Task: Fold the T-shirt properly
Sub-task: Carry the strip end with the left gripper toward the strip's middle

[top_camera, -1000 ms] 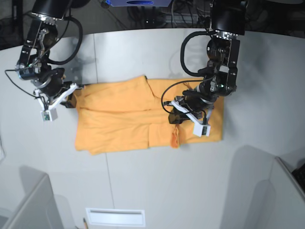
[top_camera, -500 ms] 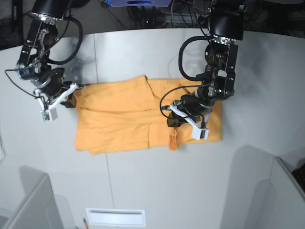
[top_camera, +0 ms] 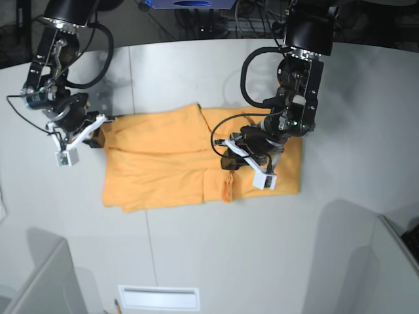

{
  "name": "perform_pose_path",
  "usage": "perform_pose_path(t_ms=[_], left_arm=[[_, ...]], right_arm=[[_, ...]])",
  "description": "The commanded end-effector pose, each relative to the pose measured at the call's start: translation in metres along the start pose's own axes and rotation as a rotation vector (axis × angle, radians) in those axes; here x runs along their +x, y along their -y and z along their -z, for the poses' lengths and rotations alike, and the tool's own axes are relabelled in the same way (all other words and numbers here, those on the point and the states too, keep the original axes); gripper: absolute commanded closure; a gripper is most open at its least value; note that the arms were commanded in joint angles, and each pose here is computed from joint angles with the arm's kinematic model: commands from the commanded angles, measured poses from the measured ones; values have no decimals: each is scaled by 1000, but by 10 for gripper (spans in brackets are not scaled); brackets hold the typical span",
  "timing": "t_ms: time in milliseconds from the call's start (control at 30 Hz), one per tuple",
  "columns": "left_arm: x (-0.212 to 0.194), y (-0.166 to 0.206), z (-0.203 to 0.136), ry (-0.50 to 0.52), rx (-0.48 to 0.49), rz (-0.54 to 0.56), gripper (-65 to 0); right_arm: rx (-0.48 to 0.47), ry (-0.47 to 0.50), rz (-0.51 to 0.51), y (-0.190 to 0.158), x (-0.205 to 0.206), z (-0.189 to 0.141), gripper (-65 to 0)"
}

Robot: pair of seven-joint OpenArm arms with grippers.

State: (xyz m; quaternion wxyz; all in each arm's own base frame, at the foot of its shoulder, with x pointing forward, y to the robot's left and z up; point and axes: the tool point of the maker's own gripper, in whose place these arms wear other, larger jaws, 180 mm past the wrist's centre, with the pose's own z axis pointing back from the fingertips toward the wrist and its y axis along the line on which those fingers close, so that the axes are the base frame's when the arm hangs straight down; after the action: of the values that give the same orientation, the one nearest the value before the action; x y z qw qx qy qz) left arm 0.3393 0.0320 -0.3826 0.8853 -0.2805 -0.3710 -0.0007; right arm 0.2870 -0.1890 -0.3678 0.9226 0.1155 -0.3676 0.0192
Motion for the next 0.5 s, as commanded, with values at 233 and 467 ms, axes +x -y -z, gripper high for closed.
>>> perform_pose_path(t_ms=[233, 467], left_arm=[[16, 10, 0, 45, -34, 17, 0], [17, 12, 0, 47, -38, 15, -199]], right_arm=[[-1, 54, -16, 1, 18, -5, 0], [-1, 54, -16, 1, 18, -5, 0]])
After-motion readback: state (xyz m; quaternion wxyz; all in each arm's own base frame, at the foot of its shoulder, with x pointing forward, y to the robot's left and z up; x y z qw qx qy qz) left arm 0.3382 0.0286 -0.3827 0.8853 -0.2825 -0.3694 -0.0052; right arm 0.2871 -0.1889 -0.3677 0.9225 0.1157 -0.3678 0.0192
